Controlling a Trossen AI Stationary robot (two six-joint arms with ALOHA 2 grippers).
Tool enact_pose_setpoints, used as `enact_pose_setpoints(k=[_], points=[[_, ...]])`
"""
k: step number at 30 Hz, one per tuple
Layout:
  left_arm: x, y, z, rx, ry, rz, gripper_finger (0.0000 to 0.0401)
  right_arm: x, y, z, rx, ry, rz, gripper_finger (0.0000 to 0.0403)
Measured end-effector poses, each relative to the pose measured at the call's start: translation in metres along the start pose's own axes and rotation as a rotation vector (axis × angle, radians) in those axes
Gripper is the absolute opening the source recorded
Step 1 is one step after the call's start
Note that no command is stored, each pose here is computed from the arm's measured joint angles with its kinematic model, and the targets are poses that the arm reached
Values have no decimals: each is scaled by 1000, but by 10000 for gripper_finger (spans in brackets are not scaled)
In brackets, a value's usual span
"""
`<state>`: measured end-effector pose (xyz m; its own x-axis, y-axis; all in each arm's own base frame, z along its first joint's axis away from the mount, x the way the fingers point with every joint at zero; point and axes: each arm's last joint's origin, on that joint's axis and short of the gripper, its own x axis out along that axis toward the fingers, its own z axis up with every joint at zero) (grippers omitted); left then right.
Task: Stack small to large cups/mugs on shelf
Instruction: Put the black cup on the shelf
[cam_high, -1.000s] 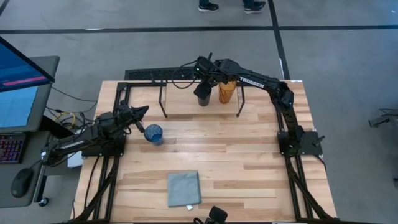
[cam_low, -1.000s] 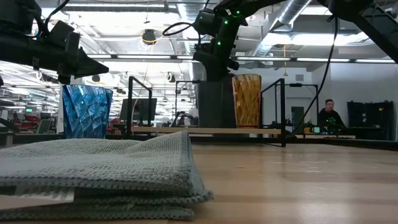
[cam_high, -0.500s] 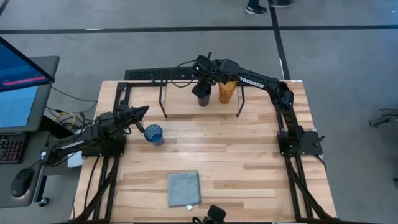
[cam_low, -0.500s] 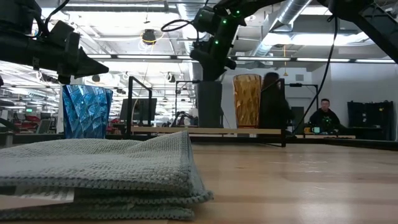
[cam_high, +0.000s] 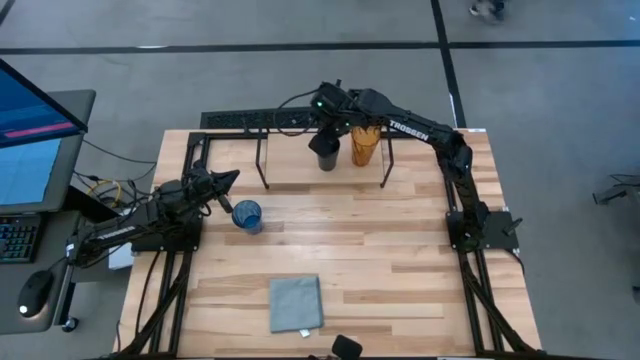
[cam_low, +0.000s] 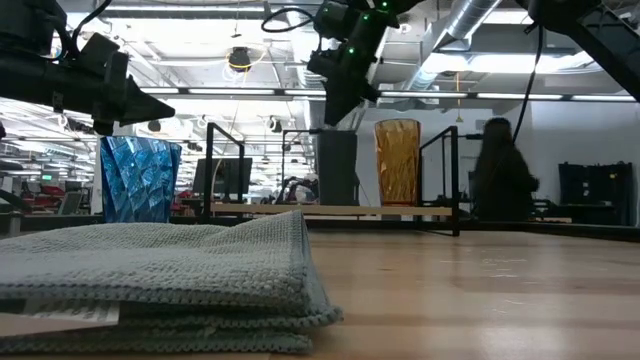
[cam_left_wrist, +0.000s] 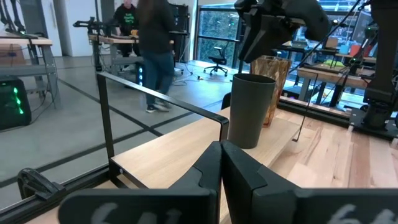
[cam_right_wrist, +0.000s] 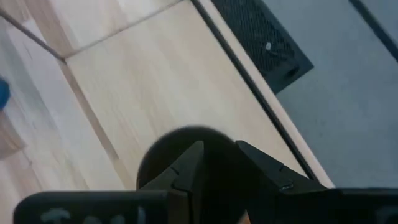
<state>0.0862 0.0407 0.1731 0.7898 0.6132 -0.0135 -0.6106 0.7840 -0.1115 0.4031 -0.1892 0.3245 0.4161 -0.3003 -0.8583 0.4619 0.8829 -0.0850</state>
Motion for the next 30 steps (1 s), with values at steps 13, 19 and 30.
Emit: enact_pose_setpoints(k=[13,19,30], points=[[0,0,0,0,0,0,0,1,1,-11,17,112,20,113],[0,0,0,0,0,-2,0,1,1,-9,30,88,19,113],[0,0,0,0,2,-13,0,1,2,-7,57,67,18,113]])
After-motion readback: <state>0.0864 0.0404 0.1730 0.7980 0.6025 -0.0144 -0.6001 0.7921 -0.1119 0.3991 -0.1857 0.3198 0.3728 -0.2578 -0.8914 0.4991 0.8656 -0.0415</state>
